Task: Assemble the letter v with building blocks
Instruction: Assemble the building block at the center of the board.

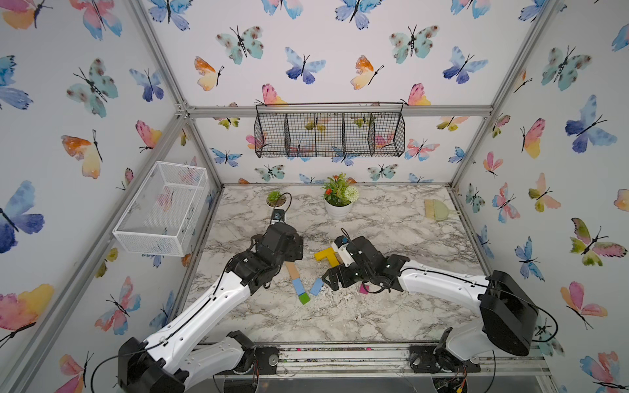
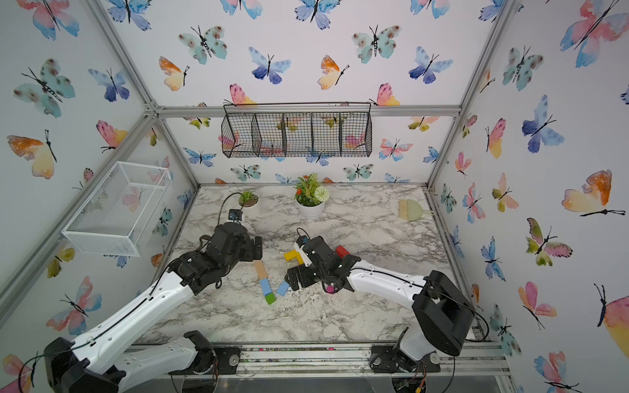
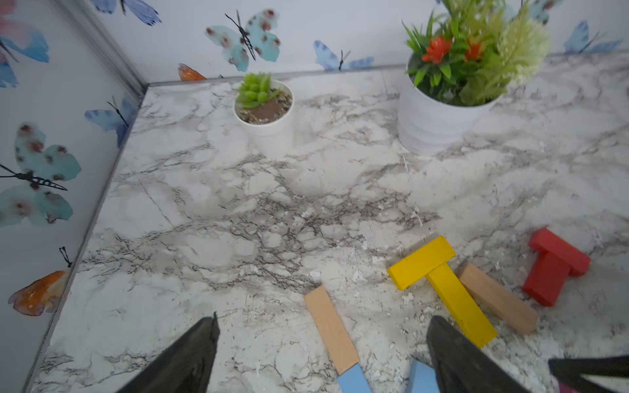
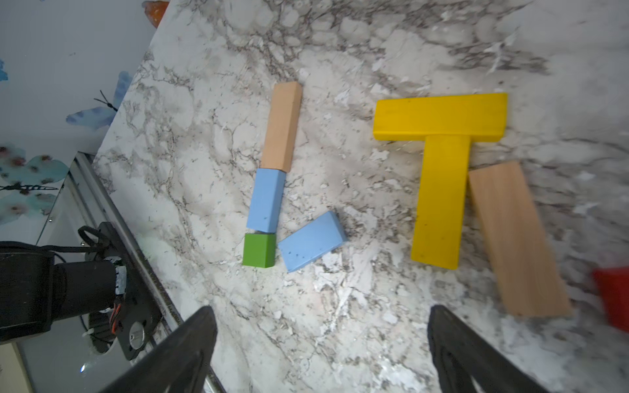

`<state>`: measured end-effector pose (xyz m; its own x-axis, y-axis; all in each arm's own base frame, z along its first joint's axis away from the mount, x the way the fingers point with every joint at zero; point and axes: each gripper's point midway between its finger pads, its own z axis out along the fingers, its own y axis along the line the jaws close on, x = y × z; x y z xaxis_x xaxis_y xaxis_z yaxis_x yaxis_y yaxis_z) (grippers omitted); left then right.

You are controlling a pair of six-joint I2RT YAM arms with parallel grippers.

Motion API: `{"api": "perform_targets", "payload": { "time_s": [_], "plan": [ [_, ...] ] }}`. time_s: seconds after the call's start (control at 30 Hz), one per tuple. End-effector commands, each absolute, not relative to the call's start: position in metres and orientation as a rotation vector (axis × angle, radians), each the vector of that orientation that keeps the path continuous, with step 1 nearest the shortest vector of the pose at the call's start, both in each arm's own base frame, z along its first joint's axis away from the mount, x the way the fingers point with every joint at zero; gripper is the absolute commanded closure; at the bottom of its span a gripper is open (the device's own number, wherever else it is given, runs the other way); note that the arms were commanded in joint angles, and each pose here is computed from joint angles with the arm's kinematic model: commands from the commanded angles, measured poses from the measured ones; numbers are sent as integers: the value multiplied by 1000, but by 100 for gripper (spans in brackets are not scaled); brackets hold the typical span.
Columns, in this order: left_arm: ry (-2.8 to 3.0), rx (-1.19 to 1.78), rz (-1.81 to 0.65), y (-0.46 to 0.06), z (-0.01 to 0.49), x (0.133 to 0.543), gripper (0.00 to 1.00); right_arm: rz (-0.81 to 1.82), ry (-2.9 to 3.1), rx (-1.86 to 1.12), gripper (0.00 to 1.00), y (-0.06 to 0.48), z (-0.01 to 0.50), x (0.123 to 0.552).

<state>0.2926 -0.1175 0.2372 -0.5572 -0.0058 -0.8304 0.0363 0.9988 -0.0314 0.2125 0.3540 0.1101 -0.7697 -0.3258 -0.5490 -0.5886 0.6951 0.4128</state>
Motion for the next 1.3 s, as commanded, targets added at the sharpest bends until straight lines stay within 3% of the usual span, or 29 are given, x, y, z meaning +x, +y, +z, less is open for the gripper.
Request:
{"api": "perform_targets", "payload": {
  "time_s": [0.0, 0.43, 1.27],
  "plan": [
    [2019, -117, -96, -92, 267, 296, 1, 915, 2453, -677, 2, 380, 117, 208],
    [2039, -202, -72, -65, 264, 306, 2, 953, 2639, -760, 2, 397, 69, 175],
    [2027, -234, -41, -50, 259, 305, 2, 995, 2704, -896, 2, 425, 44, 150]
  ]
}}
